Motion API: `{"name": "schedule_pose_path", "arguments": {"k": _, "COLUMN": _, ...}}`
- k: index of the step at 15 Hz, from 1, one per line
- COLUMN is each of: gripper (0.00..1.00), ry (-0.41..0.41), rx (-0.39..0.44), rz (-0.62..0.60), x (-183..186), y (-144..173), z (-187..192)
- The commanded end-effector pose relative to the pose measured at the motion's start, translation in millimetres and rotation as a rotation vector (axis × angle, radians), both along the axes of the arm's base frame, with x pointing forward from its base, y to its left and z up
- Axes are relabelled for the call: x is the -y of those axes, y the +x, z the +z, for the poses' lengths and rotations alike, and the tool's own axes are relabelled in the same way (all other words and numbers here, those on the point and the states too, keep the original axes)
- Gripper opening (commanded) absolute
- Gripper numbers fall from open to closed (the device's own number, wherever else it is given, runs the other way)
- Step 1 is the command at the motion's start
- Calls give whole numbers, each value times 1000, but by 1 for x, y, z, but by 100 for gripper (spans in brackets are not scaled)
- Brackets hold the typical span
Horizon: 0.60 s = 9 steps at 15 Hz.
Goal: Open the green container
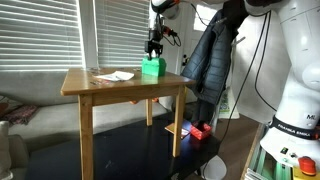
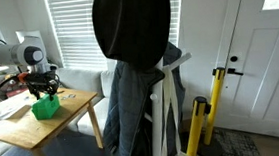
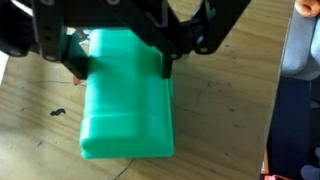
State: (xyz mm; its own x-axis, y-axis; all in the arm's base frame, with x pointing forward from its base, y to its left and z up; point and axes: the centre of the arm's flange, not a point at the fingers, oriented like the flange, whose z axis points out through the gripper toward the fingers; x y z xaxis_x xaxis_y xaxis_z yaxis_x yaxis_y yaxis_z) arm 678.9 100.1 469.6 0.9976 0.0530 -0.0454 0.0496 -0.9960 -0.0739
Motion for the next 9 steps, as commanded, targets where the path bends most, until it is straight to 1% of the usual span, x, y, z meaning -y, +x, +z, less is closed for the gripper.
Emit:
{"name": "schedule_pose_path", "arguments": {"k": 1, "gripper": 58, "ry": 11, "rx": 8, "rz": -16, "x": 0, "y": 9, "z": 1}}
{"name": "schedule_pose_path", "arguments": {"k": 2, "gripper": 45, "ry": -1, "rx": 20, "rz": -23, "x": -1, "y": 8, "z": 3}}
{"name": "schedule_pose_path", "arguments": {"k": 3, "gripper": 45, "ry": -11, "rx": 28, "rz": -25, "x": -2, "y": 7, "z": 4}}
{"name": "schedule_pose_path", "arguments": {"k": 5, "gripper": 45, "ry": -89, "rx": 68, "rz": -47, "x": -5, "y": 3, "z": 10}}
{"name": "schedule_pose_path", "arguments": {"k": 6, "gripper": 45, "ry": -153, "rx": 92, "rz": -58, "x": -7, "y": 1, "z": 14}}
{"name": "schedule_pose_path", "arguments": {"k": 9, "gripper": 45, "ry": -308, "rx": 133, "rz": -73, "x": -19, "y": -5, "z": 26}}
